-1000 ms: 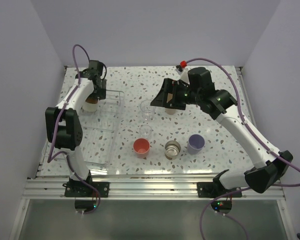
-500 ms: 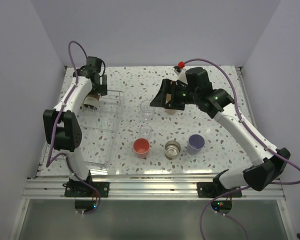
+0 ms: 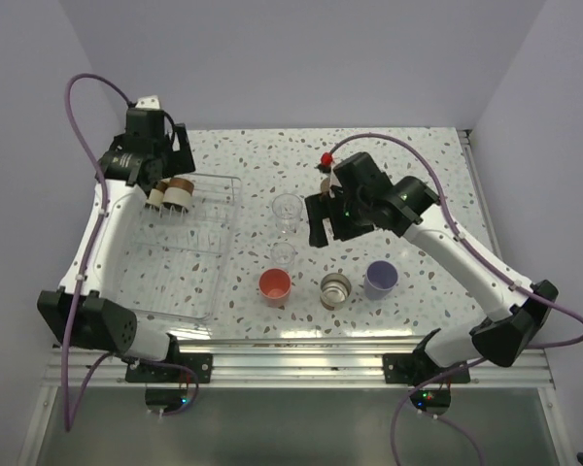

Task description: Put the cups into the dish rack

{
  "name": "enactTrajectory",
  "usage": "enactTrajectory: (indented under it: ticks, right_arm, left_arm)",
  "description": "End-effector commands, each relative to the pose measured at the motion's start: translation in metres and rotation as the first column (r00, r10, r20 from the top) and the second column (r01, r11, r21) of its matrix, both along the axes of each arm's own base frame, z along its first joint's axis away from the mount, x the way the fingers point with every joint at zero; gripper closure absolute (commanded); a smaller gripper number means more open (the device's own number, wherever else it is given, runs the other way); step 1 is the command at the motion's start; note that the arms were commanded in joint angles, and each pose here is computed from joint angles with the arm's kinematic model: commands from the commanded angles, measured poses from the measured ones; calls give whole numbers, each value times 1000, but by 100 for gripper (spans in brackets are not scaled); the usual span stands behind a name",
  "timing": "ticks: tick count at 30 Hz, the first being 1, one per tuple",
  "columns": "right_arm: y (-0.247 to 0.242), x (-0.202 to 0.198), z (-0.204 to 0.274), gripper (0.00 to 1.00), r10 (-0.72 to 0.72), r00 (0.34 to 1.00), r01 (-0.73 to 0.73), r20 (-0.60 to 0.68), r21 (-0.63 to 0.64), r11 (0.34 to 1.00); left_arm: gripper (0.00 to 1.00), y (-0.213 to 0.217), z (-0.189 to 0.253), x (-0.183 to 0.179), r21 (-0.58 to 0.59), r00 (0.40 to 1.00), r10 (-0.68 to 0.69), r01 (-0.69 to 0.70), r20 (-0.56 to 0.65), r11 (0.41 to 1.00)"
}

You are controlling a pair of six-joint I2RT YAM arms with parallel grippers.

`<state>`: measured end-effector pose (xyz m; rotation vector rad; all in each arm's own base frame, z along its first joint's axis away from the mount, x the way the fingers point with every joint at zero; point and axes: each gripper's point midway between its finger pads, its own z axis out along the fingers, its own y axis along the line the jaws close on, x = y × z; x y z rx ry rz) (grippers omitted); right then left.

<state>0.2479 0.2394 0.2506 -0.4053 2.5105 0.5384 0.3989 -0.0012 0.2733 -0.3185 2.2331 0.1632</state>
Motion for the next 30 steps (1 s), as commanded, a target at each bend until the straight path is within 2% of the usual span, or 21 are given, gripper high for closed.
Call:
enactTrajectory:
  ticks: [1, 5, 10, 15, 20, 24, 30]
  right_arm:
    - [-40, -30, -13, 15, 55, 998, -53, 3, -209, 976]
    - [-51, -59, -62, 15, 77, 988, -108, -131, -255, 961]
    - [-45, -65, -94, 15, 102, 976, -149, -192, -249, 957]
    - [-40, -62, -111, 17, 119, 968, -178, -223, -267, 947]
    - [-27, -63, -109, 19, 151, 963, -201, -224, -222, 954]
    - [-21, -64, -113, 20, 172, 958, -225, -231, -229, 947]
    - [-13, -69, -124, 27, 199, 949, -260, -243, -252, 932]
  left_arm:
    - [0, -6, 12, -18, -63, 997, -1, 5, 74, 998]
    - [0, -33, 24, -34, -184, 981, -93, 125, 173, 975]
    - [0, -47, 35, -49, -257, 957, -116, 186, 265, 948]
    - [0, -51, 39, -55, -259, 953, -142, 213, 269, 942]
    - [0, -47, 39, -66, -248, 953, -138, 207, 270, 947]
    - [0, -46, 26, -73, -256, 962, -136, 197, 238, 946]
    - [0, -49, 25, -79, -274, 958, -137, 206, 250, 939]
